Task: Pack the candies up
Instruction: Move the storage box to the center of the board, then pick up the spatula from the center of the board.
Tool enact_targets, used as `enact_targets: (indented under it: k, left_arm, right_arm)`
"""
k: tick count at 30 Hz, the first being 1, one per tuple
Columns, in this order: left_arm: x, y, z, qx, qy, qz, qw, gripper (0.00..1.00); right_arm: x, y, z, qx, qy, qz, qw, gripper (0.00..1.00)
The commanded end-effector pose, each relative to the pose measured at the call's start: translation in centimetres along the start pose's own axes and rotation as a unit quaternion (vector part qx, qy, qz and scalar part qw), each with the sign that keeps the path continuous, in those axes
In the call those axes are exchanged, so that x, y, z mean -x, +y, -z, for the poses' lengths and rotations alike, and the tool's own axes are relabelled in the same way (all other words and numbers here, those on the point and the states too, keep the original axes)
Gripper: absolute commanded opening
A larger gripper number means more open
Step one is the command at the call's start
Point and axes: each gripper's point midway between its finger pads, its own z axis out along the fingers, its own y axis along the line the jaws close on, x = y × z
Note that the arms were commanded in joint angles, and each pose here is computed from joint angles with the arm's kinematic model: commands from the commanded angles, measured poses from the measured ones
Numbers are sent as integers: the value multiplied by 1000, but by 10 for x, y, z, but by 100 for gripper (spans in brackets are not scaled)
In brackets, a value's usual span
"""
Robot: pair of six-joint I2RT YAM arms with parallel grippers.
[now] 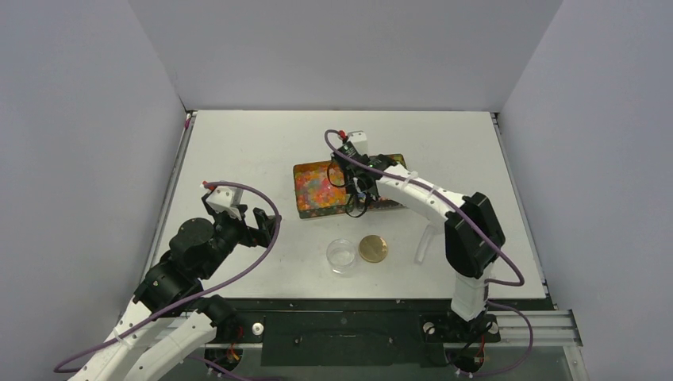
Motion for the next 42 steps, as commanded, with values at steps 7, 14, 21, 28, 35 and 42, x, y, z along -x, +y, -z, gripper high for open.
enact_targets:
  k: [7, 14, 21, 28, 35, 42]
  left_arm:
    - [7, -2, 1, -5, -13, 4, 1000, 96]
    - [8, -3, 2, -8, -16, 5, 1000, 96]
    - [8, -4, 2, -10, -16, 6, 1000, 96]
    - [8, -5, 2, -13, -16, 6, 1000, 96]
    - [8, -6, 2, -16, -15, 6, 1000, 96]
    - [8, -7, 2, -18, -15, 6, 1000, 96]
  right_arm:
    - [-5, -52, 57, -49, -60, -63, 995, 31]
    - [-47, -86, 66, -82, -57, -101, 990, 35]
    - [-86, -115, 68, -130, -39, -115, 984, 36]
    - [-114, -137, 59, -161, -21, -139, 977, 38]
    - [-129, -154, 48, -189, -3, -155, 970, 42]
    - [-143, -164, 33, -211, 20, -155, 965, 44]
